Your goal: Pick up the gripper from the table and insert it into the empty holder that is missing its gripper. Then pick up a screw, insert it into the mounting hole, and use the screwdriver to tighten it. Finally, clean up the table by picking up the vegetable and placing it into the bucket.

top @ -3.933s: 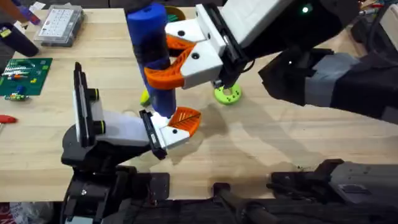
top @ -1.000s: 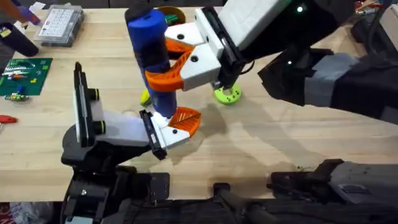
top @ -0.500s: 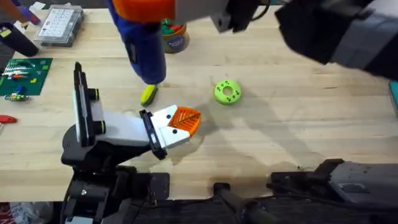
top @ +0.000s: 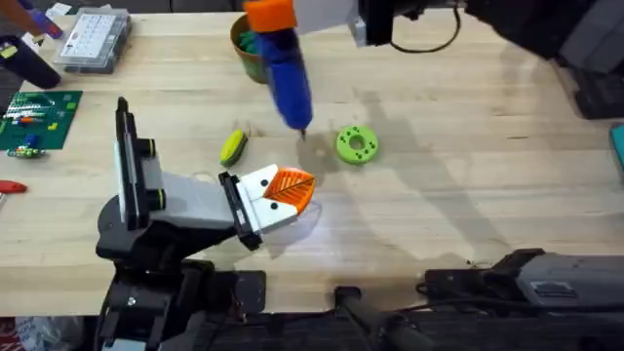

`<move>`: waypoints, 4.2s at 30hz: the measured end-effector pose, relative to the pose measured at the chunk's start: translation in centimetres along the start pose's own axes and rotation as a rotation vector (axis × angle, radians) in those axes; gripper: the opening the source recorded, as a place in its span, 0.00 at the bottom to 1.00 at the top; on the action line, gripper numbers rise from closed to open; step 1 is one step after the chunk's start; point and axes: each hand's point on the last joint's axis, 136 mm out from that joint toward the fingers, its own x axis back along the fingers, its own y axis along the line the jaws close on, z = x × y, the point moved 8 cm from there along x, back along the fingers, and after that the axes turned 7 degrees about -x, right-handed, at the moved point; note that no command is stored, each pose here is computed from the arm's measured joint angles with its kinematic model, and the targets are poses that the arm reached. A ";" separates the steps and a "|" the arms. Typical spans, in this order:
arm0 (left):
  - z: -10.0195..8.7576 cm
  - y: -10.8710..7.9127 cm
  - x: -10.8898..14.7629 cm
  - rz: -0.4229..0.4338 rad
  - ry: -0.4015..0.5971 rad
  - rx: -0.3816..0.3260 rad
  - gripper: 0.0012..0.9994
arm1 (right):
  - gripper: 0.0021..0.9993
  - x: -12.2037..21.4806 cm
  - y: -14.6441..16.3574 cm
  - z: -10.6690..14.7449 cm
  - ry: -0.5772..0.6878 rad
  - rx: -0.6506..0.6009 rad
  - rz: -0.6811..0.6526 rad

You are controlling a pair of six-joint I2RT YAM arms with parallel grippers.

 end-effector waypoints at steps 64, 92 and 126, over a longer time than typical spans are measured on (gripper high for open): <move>0.0 0.0 0.0 -0.003 0.000 -0.008 0.82 | 0.99 15.3 -18.1 18.3 1.214 0.253 0.702; -0.1 0.9 0.0 -0.093 -0.002 -0.020 0.99 | 1.00 16.3 -3.9 7.3 0.734 -0.006 1.121; -0.1 0.9 0.0 -0.093 -0.002 -0.020 0.99 | 1.00 16.3 -3.9 7.3 0.734 -0.006 1.121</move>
